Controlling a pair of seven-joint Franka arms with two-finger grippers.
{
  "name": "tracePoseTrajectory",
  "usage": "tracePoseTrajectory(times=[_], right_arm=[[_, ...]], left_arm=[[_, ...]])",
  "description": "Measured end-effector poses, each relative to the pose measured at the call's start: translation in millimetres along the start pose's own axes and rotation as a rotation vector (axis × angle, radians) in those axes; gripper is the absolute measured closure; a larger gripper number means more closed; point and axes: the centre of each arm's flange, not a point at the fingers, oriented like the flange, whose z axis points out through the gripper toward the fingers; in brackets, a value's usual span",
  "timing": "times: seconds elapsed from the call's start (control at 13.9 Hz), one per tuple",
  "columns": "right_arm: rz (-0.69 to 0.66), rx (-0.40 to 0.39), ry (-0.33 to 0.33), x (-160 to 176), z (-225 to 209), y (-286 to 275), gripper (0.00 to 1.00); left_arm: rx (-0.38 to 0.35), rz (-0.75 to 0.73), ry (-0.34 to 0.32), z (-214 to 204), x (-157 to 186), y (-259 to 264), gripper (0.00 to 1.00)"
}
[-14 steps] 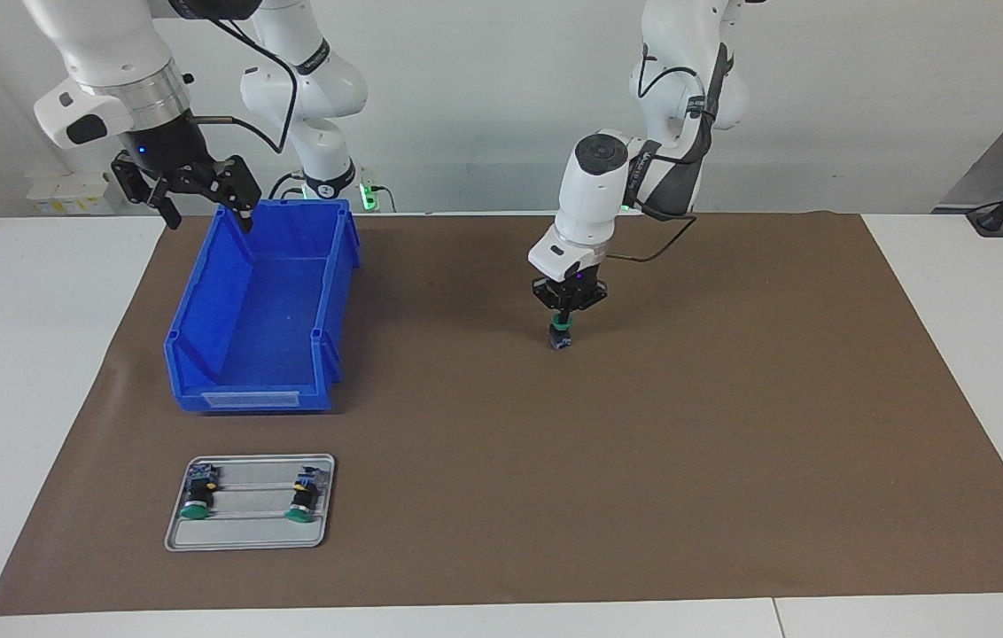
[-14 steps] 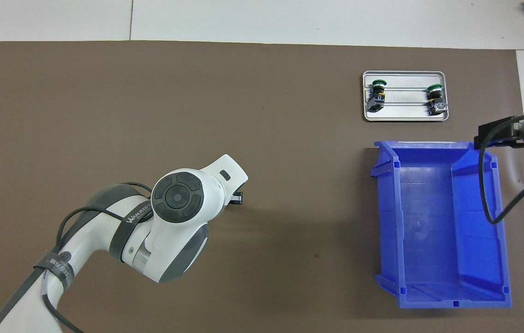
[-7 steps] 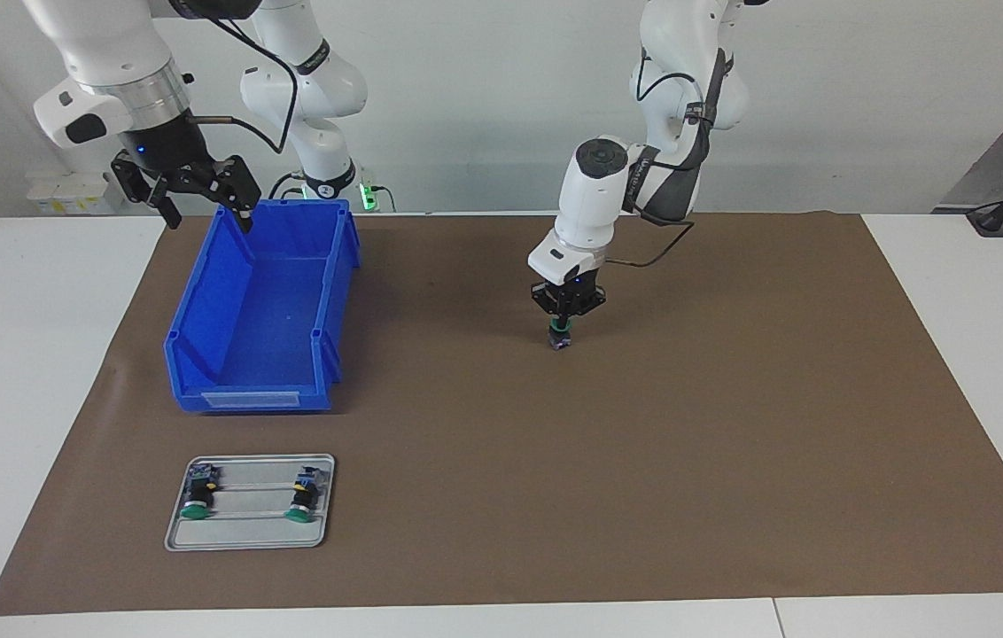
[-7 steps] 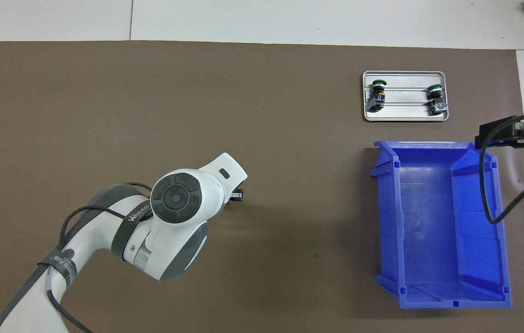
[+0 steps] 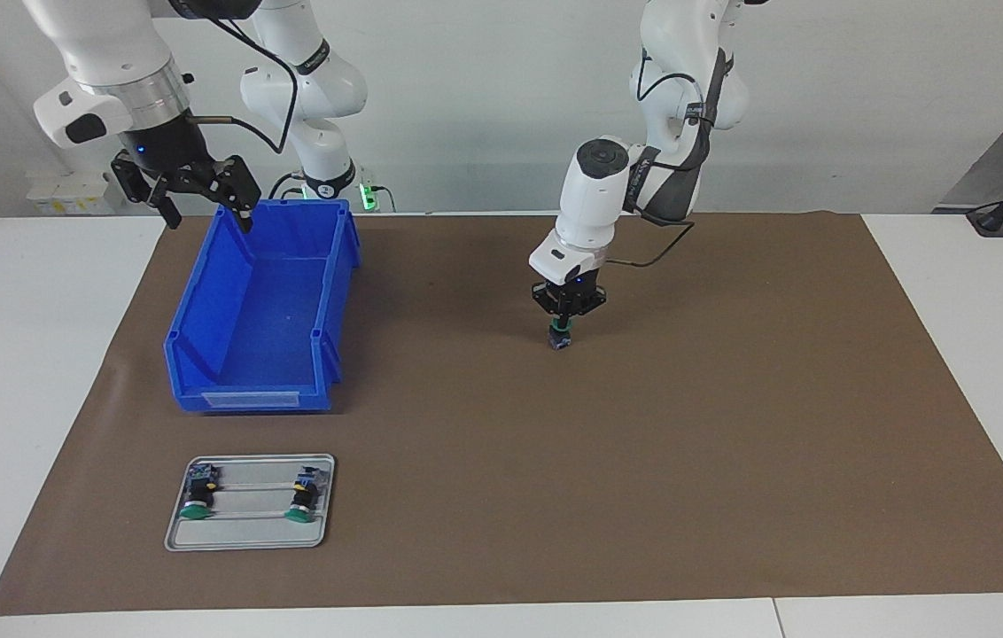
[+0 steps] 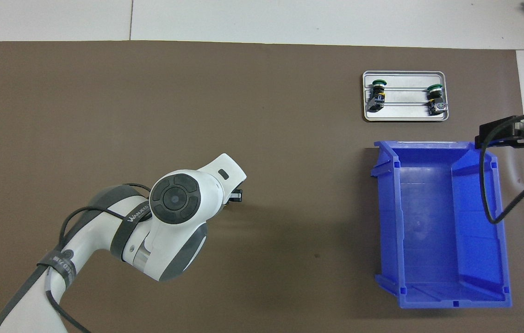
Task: Place and press button with both arms
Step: 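Lift the left gripper off the button while the right gripper reaches forward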
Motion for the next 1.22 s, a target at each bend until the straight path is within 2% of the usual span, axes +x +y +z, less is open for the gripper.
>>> tracePoseTrajectory(times=[0.22,0.43,0.57,0.93,1.15,1.22], right_arm=[[-0.009,0.003,0.0,-1.1,0.0,-6.5,0.0],[-0.023,0.004,-0.001,-4.2,0.0,-23.4,0.0],[-0.013,0.008,0.005,-8.5,2.7,-49.1,0.0],[-0.048,0.045,0.036,-22.5,44.2,-131.8,0.0],[-0.052,0.071,0.059,-37.0,73.3,-170.6,0.01],[-0.044,0.078,0.062,-43.2,80.2,-186.0,0.01]], left_arm=[[0.014,-0.027,-0.02,-20.1,17.9,-7.8,0.99],[0.027,-0.069,-0.032,-60.1,49.4,-32.6,0.99],[0.04,-0.073,-0.048,-82.5,72.7,-74.0,0.99],[0.058,-0.046,-0.09,-119.8,110.1,-235.9,0.99],[0.057,-0.036,-0.092,-170.0,116.2,-288.4,0.99],[0.057,-0.038,-0.081,-186.3,116.4,-296.1,0.93]])
